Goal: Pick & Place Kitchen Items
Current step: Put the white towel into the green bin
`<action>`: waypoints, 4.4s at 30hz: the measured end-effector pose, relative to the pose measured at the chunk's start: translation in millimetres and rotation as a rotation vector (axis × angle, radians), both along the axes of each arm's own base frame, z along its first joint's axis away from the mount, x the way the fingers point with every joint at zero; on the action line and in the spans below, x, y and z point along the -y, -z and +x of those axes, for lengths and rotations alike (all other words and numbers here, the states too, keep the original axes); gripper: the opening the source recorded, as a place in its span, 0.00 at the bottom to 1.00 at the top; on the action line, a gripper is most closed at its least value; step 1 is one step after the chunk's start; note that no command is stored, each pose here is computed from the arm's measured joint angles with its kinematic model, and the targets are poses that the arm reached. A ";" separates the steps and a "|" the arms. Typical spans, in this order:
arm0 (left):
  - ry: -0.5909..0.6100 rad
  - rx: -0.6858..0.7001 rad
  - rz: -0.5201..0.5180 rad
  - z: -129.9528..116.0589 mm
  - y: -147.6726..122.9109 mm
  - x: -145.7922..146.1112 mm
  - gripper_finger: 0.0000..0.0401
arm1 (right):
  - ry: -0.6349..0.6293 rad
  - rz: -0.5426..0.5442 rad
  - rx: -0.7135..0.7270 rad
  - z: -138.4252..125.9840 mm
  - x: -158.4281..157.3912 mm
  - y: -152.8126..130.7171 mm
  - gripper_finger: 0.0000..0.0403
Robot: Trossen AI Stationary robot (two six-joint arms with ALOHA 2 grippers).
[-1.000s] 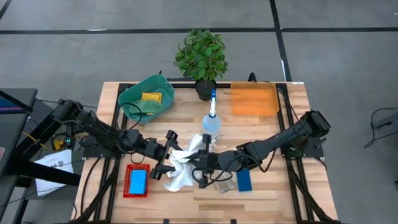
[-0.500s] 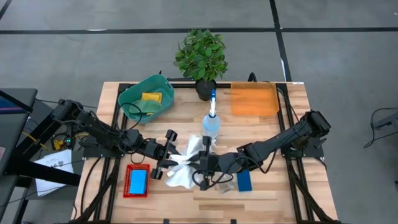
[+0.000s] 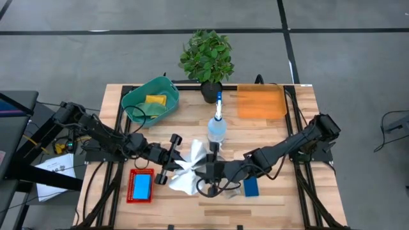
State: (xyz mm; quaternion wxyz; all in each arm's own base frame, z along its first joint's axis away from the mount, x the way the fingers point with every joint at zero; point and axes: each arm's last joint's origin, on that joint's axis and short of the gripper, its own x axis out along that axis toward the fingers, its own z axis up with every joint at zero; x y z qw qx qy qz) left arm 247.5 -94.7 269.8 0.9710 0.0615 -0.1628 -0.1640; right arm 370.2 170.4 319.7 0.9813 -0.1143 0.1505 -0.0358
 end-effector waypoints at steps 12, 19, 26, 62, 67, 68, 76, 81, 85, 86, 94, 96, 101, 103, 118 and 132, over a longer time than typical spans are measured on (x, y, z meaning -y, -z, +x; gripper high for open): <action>-0.141 -0.124 0.037 -11.0 -3.2 -9.4 0.01 | 0.008 -0.041 0.008 -14.2 -16.6 -5.9 0.55; -0.230 -0.244 0.074 -22.4 -2.4 -15.8 0.01 | 0.049 -0.101 0.019 -28.9 -33.0 -9.3 0.54; -0.285 -0.348 0.117 -29.2 4.2 -16.7 0.01 | 0.143 -0.176 0.011 -41.2 -44.8 -6.5 0.50; -0.707 -0.394 0.070 -40.2 6.1 -32.0 0.01 | 0.084 -0.059 -0.079 -114.8 -77.9 -14.8 0.36; -0.942 -0.378 0.000 -43.1 5.0 -38.2 0.01 | 0.084 -0.061 -0.079 -114.6 -77.7 -14.8 0.35; -0.999 -0.372 -0.018 -44.1 4.6 -39.6 0.01 | 0.084 -0.062 -0.079 -114.6 -77.7 -14.8 0.35; -1.274 -0.344 -0.084 -49.8 4.4 -45.3 0.01 | 0.083 -0.065 -0.080 -114.5 -77.6 -14.8 0.35; -1.439 -0.334 -0.099 -54.2 7.6 -48.0 0.01 | 0.083 -0.065 -0.080 -114.5 -77.6 -14.8 0.35; -1.524 -0.319 -0.111 -57.1 11.1 -49.4 0.01 | 0.083 -0.066 -0.080 -114.5 -77.6 -14.8 0.35; -1.538 -0.315 -0.113 -57.6 11.7 -49.6 0.01 | 0.083 -0.066 -0.080 -114.5 -77.6 -14.8 0.34; -1.546 -0.312 -0.117 -57.9 13.3 -50.6 0.01 | 0.091 -0.064 -0.080 -112.5 -75.5 -14.8 0.34; -1.546 -0.313 -0.114 -57.9 13.4 -50.6 0.01 | 0.094 -0.064 -0.080 -111.9 -74.9 -14.8 0.34; -1.548 -0.313 -0.114 -57.9 13.4 -50.9 0.01 | 0.104 -0.063 -0.081 -109.2 -72.0 -14.8 0.34; -1.555 -0.313 -0.116 -57.6 13.4 -52.3 0.01 | 0.103 -0.064 -0.082 -109.3 -72.1 -14.7 0.34; -1.567 -0.319 -0.105 -57.4 14.3 -54.4 0.01 | 0.096 -0.068 -0.088 -110.4 -72.8 -14.2 0.33; -1.599 -0.331 -0.085 -56.8 16.3 -60.1 0.01 | 0.090 -0.067 -0.089 -111.7 -74.3 -14.2 0.33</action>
